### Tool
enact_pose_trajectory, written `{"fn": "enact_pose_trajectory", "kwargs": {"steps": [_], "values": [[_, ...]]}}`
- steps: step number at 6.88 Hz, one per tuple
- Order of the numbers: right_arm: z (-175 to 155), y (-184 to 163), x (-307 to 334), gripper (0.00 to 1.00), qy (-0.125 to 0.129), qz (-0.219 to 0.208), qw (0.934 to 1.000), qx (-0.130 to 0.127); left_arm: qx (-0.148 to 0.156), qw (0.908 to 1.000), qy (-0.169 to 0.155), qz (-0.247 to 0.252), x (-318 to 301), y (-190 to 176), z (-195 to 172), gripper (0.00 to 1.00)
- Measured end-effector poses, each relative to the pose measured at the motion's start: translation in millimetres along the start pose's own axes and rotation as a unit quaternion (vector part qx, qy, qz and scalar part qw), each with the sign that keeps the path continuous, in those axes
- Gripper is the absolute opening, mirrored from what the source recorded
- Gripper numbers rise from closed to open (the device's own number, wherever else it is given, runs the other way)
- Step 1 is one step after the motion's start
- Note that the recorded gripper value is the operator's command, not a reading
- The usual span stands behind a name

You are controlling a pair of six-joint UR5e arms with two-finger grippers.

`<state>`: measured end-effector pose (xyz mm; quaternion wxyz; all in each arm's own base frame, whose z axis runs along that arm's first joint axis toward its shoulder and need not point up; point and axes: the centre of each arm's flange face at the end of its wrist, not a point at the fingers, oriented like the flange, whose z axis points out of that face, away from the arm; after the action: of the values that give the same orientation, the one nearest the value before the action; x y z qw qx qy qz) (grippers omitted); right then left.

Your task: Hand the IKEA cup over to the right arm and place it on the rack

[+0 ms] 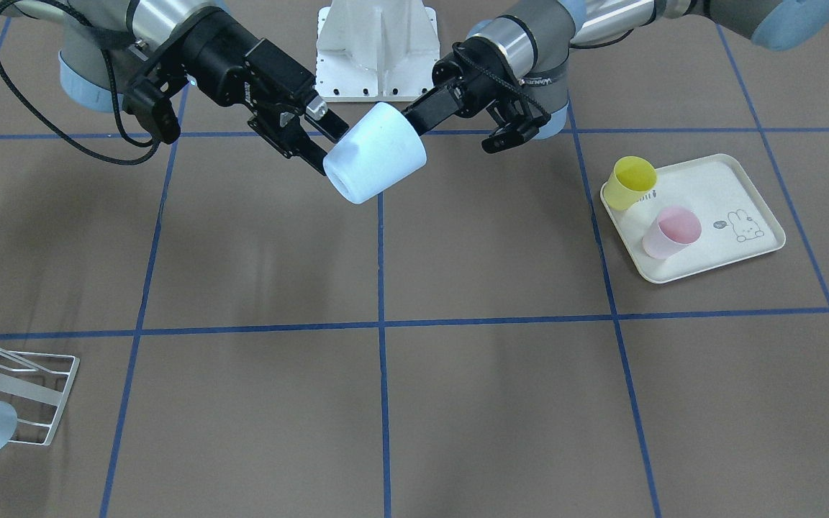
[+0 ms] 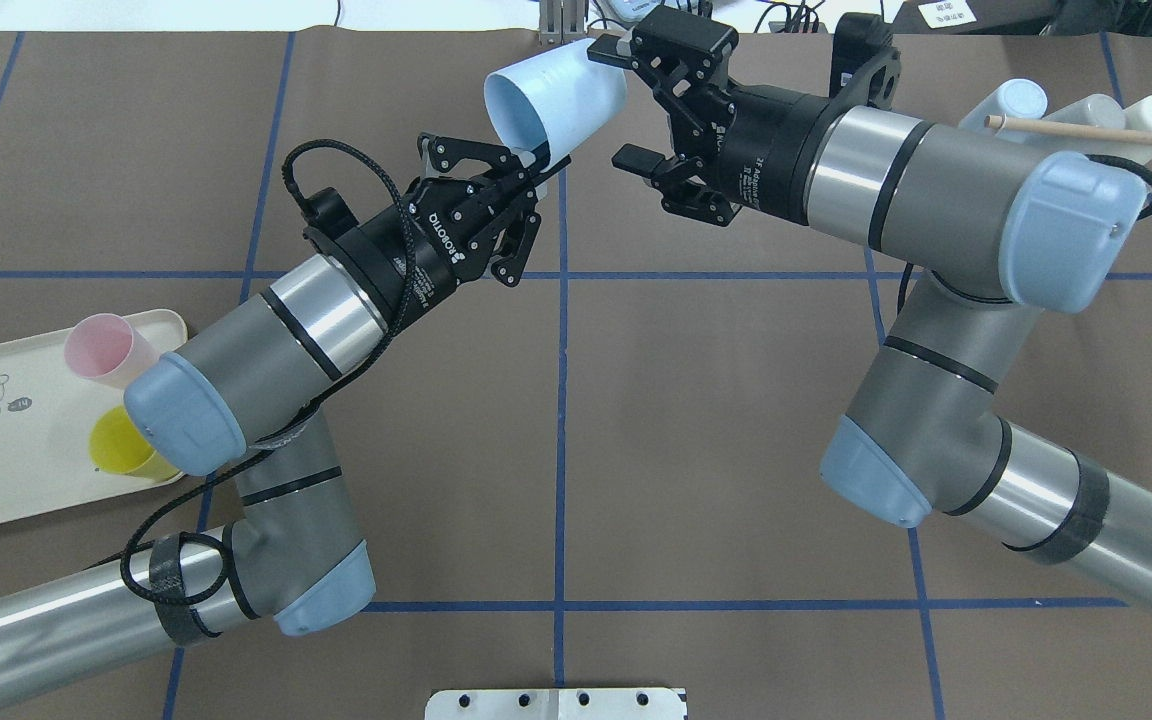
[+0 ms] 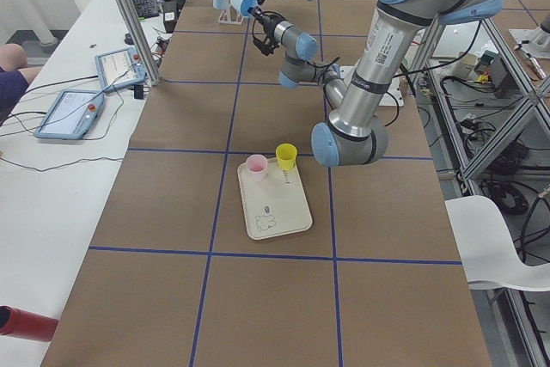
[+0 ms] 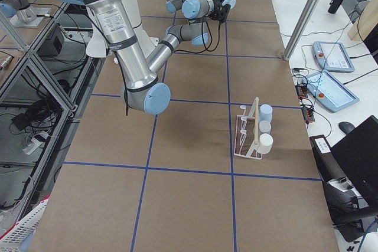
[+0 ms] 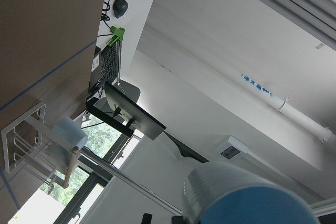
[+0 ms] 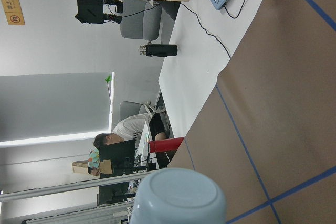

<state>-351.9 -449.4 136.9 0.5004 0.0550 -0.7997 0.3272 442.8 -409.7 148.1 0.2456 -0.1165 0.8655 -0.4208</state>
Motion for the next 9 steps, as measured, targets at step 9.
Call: {"fn": "enact_pose_trajectory", "kwargs": {"steps": [9], "values": [[4.3,-0.2,4.3,0.99,0.003,0.001,1.0000,0.004,-0.007,0.9998,0.000,-0.016,-19.5,26.0,2.1,0.00]]}}
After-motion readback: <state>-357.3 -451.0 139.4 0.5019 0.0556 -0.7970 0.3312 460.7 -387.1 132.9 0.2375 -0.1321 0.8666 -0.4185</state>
